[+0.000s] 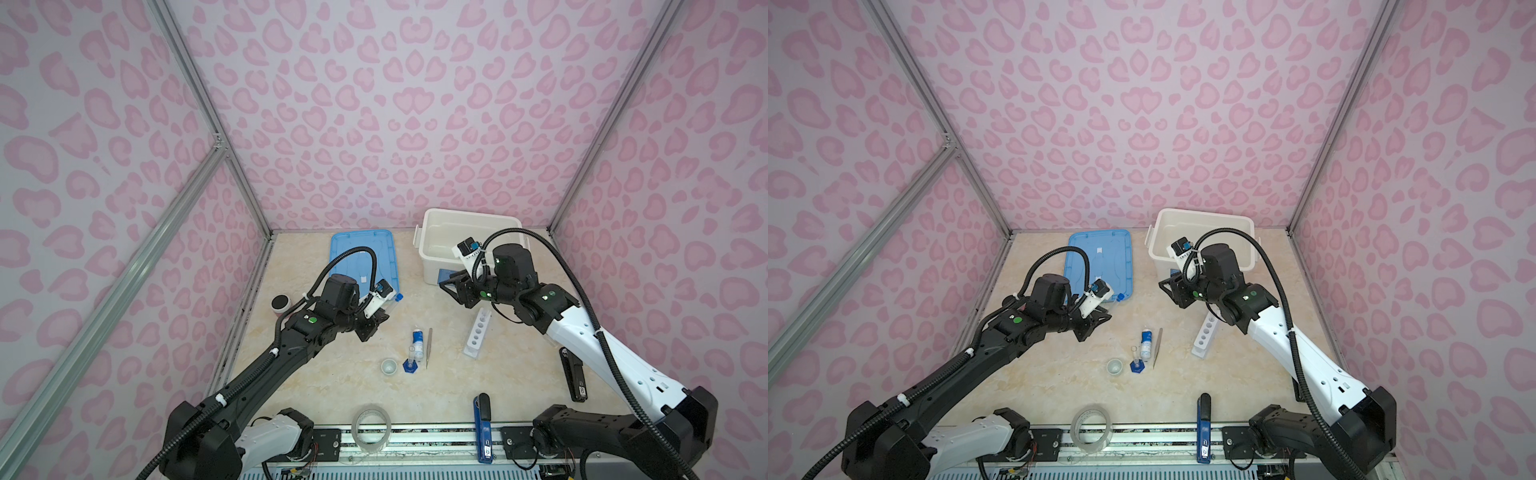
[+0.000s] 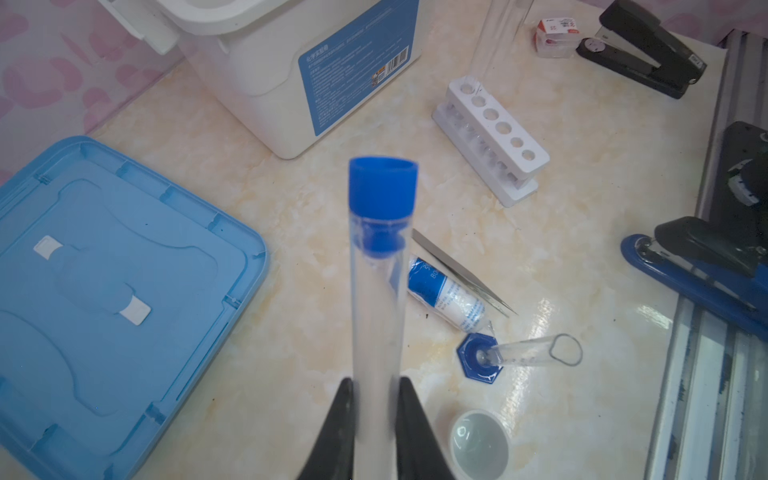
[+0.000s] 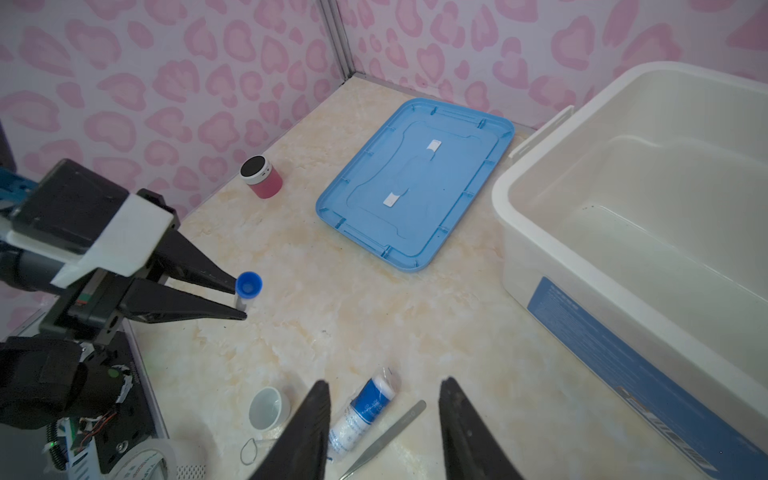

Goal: Organize the chemistry lab equipment
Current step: 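Lift the tube upright with left gripper while right gripper reaches toward it, then grasp the tube's blue cap with right gripper and open left gripper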

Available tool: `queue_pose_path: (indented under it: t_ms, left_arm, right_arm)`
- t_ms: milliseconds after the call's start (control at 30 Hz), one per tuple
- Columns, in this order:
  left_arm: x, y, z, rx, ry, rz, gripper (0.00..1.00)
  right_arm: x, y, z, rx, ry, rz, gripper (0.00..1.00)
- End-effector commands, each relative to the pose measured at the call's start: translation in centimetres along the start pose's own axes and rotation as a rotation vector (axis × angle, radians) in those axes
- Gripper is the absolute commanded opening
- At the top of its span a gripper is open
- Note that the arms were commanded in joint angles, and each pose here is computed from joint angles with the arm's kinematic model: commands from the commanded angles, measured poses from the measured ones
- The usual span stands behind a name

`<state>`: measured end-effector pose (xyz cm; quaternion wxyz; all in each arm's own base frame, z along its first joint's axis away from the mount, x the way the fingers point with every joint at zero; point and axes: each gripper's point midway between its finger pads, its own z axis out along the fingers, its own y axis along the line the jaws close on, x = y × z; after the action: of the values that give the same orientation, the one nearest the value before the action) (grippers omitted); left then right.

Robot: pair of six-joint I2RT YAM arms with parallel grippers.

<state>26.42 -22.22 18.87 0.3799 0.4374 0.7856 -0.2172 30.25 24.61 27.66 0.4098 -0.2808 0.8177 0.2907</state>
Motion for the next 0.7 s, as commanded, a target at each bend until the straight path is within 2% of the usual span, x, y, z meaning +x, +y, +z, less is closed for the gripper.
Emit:
queue_pose_path:
  t_ms: [0, 300, 667]
  left_arm:
    - [-2.6, -1.2, -0.4, 0.076, -0.112, 0.019, 0.16]
    - [-2.8, -1.9, -0.8, 0.099, -0.156, 0.025, 0.16]
    - [-3.3, -2.2, -1.4, 0.102, -0.182, 0.035, 0.16]
  right_arm:
    - [-0.4, 2.2, 0.4, -0.103, 0.002, -0.011, 0.45]
    - [0.1, 6.1, 2.2, -0.212, 0.049, -0.052, 0.50]
    - [-0.3, 8.7, 3.7, -0.300, 0.057, -0.077, 0.48]
